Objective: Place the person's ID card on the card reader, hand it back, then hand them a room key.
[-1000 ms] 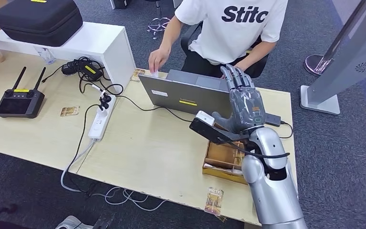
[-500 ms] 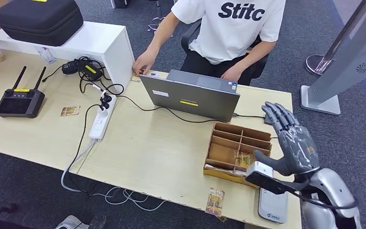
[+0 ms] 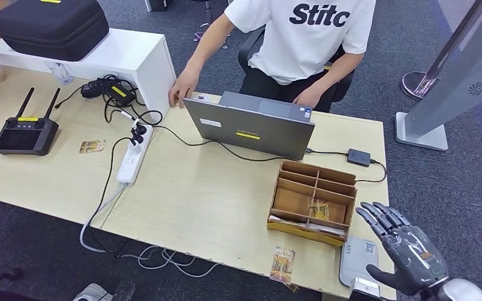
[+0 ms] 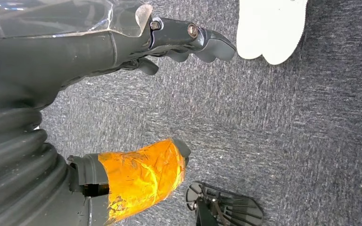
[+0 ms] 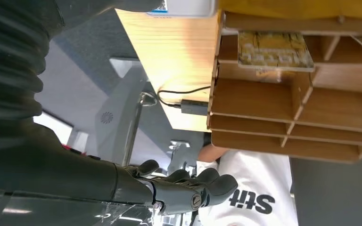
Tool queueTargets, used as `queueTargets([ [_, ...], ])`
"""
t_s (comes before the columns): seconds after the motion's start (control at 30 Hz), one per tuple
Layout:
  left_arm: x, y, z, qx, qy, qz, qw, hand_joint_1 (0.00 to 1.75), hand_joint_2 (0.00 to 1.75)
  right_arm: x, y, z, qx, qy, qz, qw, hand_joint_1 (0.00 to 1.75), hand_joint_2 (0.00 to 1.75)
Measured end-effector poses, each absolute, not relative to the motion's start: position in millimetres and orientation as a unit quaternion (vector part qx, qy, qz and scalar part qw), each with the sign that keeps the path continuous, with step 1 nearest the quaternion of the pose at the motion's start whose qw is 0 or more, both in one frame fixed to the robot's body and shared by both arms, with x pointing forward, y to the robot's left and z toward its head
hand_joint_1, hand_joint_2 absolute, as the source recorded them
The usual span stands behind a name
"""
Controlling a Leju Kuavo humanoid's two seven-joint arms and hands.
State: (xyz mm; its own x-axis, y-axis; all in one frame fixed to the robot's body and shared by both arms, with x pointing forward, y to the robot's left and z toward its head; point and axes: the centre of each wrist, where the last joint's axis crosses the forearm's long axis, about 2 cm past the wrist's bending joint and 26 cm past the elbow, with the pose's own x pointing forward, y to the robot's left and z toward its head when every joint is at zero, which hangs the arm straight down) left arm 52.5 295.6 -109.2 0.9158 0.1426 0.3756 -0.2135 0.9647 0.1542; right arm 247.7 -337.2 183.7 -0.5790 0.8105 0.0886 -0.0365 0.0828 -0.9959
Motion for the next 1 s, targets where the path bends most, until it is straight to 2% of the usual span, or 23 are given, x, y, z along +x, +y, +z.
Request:
queueTargets([
  [0.17,54,294,-109,0.099,-0.18,0.092,0.974,0.0,1.75,240,-313,172,-0.405,-0.603,0.603,0.331,0.0,1.75],
  [0.27,55,290,-109,0.099,-0.178,0.092,0.975,0.0,1.75,228,-277,158,-0.461,-0.595,0.567,0.334,0.0,1.75],
  [0.37,56,288,-109,0.097,-0.176,0.091,0.975,0.0,1.75,213,-242,149,-0.452,-0.61,0.543,0.359,0.0,1.75],
  [0.5,56,286,-109,0.095,-0.175,0.091,0.976,0.0,1.75,206,-220,147,-0.431,-0.624,0.526,0.384,0.0,1.75],
  [1.0,56,286,-109,0.095,-0.175,0.087,0.976,0.0,1.75,196,-198,141,-0.395,-0.632,0.505,0.434,0.0,1.75],
])
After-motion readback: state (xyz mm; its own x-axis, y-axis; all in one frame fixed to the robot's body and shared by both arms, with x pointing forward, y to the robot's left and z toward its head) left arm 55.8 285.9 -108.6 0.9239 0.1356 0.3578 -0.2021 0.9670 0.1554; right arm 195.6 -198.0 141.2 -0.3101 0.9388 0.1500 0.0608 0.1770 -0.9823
